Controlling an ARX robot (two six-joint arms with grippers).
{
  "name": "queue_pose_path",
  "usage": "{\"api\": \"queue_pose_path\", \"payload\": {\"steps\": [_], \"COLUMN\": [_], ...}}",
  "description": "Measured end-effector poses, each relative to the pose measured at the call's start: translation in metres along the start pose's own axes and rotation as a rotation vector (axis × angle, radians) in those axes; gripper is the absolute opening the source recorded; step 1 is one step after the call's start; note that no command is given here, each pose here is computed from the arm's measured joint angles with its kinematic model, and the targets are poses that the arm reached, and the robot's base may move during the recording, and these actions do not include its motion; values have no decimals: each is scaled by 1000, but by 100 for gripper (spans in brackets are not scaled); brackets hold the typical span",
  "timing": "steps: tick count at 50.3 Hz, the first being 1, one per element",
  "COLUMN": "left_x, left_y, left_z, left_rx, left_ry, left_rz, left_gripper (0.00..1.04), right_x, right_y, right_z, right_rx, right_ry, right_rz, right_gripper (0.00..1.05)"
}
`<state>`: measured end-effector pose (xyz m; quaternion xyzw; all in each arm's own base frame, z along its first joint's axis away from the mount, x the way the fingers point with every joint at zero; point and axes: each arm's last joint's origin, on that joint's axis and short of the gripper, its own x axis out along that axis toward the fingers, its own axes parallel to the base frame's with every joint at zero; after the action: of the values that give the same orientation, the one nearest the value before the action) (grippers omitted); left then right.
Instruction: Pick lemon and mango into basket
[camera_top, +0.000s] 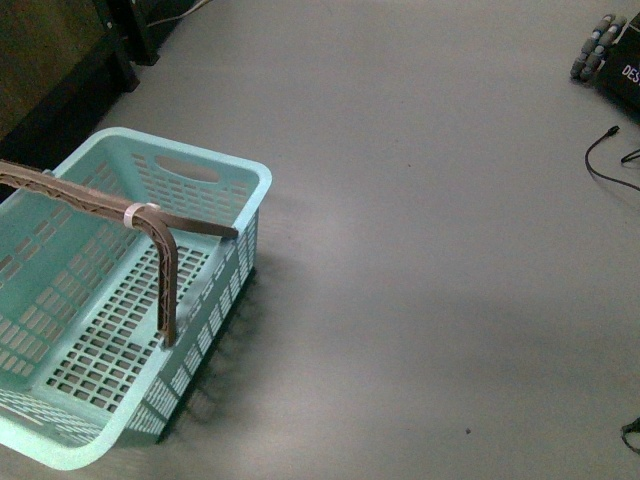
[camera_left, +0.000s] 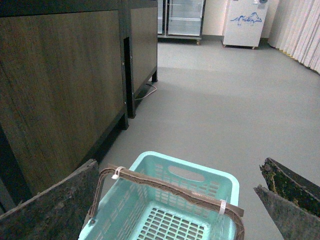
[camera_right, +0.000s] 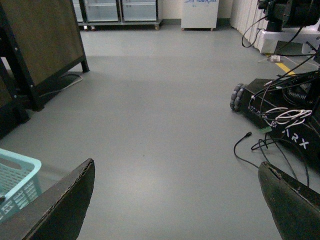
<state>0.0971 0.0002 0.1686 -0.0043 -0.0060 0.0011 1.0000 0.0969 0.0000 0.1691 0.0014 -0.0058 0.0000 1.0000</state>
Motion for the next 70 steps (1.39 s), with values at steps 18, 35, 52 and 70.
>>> {"api": "queue_pose_path", "payload": {"steps": [18,35,52,70], "left_x": [0,2,50,134], "left_y": [0,-5,-9,-5], "left_z": [0,1,11,-44], "left_rx": [0,-209,-755,-995], "left_ry": [0,411,645,711], "left_rz": [0,-116,-16,217], "left_gripper": [98,98,98,98], "right_x": [0,0,0,0], "right_y": [0,0,0,0], "right_z": [0,0,0,0], "right_rx": [0,0,0,0], "right_ry": [0,0,0,0], "right_rz": [0,1,0,0], "right_gripper": [96,96,96,96]}}
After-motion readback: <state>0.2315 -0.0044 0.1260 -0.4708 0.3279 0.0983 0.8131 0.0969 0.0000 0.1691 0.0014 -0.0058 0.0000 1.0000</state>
